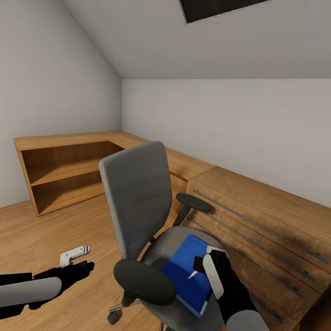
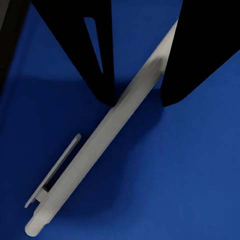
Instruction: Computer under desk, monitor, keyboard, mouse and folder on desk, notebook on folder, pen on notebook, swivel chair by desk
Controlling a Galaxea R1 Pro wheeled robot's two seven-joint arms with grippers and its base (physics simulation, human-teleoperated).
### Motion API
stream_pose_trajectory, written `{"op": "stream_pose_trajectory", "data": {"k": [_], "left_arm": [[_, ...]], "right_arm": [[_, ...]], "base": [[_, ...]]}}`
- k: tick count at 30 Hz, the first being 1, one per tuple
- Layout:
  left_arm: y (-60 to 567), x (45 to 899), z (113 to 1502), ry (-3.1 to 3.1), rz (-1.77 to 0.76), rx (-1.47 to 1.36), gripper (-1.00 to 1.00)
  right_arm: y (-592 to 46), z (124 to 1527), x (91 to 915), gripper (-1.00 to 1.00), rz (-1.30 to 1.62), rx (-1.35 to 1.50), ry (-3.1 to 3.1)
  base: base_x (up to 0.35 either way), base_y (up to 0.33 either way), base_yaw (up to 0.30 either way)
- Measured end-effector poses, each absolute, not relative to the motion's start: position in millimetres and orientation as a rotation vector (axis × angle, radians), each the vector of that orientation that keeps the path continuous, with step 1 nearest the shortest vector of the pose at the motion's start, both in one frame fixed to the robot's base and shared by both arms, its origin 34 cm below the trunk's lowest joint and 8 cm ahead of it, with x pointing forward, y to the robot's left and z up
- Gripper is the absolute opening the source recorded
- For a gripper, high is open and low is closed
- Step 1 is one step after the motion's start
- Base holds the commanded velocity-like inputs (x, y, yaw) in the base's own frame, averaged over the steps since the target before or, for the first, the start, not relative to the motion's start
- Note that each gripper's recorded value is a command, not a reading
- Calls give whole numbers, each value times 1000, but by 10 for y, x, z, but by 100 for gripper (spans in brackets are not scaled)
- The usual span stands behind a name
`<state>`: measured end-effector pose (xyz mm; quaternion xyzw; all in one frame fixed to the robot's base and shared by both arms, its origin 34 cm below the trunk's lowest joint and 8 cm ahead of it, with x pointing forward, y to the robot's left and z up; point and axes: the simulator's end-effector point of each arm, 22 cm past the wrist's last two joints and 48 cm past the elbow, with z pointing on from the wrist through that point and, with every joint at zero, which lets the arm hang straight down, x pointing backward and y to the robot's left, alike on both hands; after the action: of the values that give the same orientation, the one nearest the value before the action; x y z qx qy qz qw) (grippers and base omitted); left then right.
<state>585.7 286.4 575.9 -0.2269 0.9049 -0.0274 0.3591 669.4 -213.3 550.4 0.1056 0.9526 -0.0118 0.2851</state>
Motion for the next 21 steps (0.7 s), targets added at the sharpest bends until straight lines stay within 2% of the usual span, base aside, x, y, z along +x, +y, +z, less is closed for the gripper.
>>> {"op": "stream_pose_trajectory", "data": {"k": [21], "left_arm": [[2861,5880,5864,2333,-72,-581,100]], "right_arm": [[-2140,5589,6700,-100,-36,281,2555]], "base": [[0,0,0]]}}
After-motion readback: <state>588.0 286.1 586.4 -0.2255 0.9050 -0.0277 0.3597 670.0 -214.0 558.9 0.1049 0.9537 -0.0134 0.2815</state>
